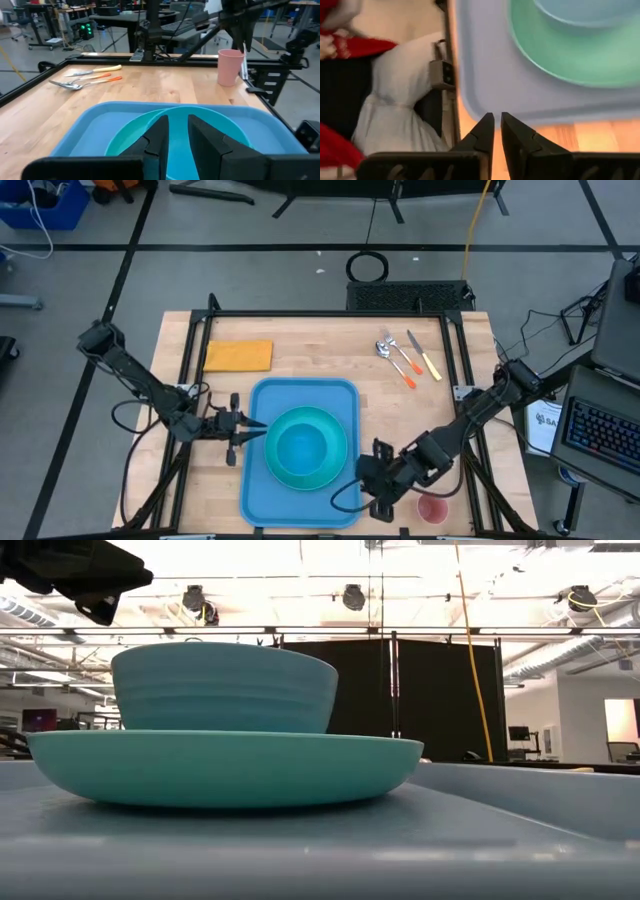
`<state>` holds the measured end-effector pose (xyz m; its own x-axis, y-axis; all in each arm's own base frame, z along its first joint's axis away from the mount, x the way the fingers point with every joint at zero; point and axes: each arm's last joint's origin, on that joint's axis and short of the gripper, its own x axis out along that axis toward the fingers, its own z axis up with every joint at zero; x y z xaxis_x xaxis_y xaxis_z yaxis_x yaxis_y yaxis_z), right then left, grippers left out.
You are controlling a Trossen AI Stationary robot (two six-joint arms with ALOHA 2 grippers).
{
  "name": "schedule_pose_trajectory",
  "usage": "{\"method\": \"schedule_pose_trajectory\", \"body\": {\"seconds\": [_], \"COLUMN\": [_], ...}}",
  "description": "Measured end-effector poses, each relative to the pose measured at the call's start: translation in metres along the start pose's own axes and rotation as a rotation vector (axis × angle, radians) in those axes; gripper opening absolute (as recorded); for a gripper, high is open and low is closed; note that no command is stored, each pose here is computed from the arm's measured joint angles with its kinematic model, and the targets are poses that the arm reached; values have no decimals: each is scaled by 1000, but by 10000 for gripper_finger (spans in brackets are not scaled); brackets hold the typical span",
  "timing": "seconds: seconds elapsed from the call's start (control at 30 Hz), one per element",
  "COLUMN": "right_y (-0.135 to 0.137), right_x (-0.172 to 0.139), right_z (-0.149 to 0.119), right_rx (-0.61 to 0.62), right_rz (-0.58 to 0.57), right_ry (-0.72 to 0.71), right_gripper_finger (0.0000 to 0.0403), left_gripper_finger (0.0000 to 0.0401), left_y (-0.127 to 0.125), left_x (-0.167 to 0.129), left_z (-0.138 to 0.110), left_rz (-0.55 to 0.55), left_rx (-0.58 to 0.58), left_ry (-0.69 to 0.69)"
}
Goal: Set up tray
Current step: Put the pink cup on the blue tray to the bottom right of the light blue plate
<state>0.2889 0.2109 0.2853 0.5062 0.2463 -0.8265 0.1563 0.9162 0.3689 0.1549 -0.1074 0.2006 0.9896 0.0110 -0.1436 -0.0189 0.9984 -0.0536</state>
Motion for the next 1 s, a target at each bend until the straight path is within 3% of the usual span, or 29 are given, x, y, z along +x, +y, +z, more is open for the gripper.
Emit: {"method": "schedule_pose_trajectory", "body": {"seconds": [0.2, 0.47, 0.83, 1.0], "right_y": [-1, 6, 8, 10], "right_x": [-2, -6, -5, -5], "right_z": [-20, -39, -74, -78], "right_rx": [212, 380, 606, 632], "right_rz": [-109, -152, -259, -263], "right_ry": [90, 123, 236, 246], "right_gripper_finger": [81, 137, 144, 144], "left_gripper_finger": [77, 77, 77, 77], "left_y": [8, 20, 30, 33], "left_x": [5, 12, 19, 20], "left_z": [1, 3, 5, 6], "left_rz": [49, 124, 121, 126], "left_rx": [-7, -19, -33, -26], "left_ry": [-3, -7, -4, -8]}}
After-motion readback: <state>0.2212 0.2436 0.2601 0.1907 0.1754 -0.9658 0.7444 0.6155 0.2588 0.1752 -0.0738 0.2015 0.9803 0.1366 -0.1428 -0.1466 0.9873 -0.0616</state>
